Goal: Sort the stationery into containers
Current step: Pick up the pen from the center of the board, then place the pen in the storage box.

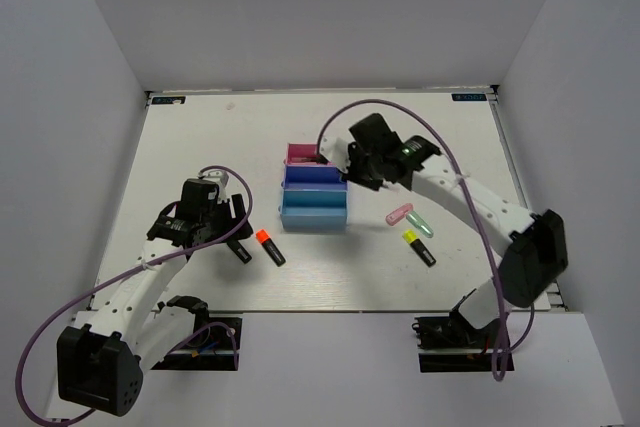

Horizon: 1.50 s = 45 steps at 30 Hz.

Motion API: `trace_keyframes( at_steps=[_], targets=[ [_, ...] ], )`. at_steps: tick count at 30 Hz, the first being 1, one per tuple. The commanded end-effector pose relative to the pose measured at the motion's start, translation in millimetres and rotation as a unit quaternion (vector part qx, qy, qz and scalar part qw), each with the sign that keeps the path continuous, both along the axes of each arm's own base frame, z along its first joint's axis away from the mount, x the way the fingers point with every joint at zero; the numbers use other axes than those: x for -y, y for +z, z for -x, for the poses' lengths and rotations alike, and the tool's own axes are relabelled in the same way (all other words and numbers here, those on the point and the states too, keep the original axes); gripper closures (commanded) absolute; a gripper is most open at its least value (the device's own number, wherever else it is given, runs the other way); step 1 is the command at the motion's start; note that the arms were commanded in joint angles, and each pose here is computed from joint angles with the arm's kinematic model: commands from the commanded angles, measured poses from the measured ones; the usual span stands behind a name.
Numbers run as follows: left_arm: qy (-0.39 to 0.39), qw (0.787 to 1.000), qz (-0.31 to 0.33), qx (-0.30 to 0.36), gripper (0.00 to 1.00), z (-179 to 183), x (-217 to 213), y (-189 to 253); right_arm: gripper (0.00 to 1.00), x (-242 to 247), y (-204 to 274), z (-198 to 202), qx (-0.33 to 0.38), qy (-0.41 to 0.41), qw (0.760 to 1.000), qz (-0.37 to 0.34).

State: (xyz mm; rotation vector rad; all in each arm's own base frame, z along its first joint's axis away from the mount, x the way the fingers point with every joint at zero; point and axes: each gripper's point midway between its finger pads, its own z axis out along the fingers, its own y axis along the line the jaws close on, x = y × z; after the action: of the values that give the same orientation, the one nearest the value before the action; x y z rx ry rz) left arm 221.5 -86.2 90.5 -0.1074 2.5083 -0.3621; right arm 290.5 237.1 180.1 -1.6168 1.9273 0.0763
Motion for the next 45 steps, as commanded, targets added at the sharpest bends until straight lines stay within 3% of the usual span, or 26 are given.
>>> trace_keyframes(
  at_steps=[1,2,4,5,10,14,28,40,41,42,45],
  targets=[
    [-0.001,1.000,-0.002,0.010,0.20,-3.0,-1.1,2.6,1.00,-27.8,-11.9,-51.3,0.066,0.058,0.995,0.056],
    [-0.001,1.000,-0.003,0.010,0.21,-3.0,-1.4,2.2,1.00,-44.7,7.4,-70.5,0.109,0.075,0.990,0.041],
    [0.002,1.000,-0.008,0.011,0.21,-3.8,-3.6,2.3,1.00,-58.0,-16.9,-87.6,0.113,0.107,0.985,0.068],
    [0.002,1.000,-0.012,0.010,0.21,-2.7,-4.6,1.3,1.00,-73.8,-12.4,-106.1,0.150,0.119,0.980,0.060],
    [0.002,1.000,-0.016,0.007,0.21,-2.3,-5.7,1.3,1.00,-102.9,-8.0,-132.6,0.197,0.155,0.967,0.046],
    [0.003,1.000,-0.017,0.006,0.21,-2.8,-6.2,1.2,1.00,-118.3,-18.1,-135.0,0.193,0.182,0.963,0.048],
    [0.015,0.999,-0.031,0.014,0.21,-3.6,-12.8,4.1,1.00,-170.2,-22.1,-151.3,0.175,0.150,0.973,0.015],
    [0.010,1.000,-0.023,0.000,0.21,-1.5,-8.9,-1.1,1.00,-158.5,-51.3,-146.0,0.127,0.110,0.985,0.028],
    [0.010,1.000,-0.023,-0.001,0.21,-1.2,-9.1,-1.7,0.94,-158.3,-52.4,-144.9,0.125,0.110,0.986,0.030],
    [0.009,1.000,-0.021,0.000,0.21,-1.9,-8.1,-1.0,0.64,-155.7,-54.9,-142.3,0.119,0.106,0.987,0.034],
    [0.009,1.000,-0.015,-0.014,0.21,0.1,-5.7,-6.3,0.37,-148.5,-57.0,-143.0,0.116,0.094,0.988,0.044]
  ],
)
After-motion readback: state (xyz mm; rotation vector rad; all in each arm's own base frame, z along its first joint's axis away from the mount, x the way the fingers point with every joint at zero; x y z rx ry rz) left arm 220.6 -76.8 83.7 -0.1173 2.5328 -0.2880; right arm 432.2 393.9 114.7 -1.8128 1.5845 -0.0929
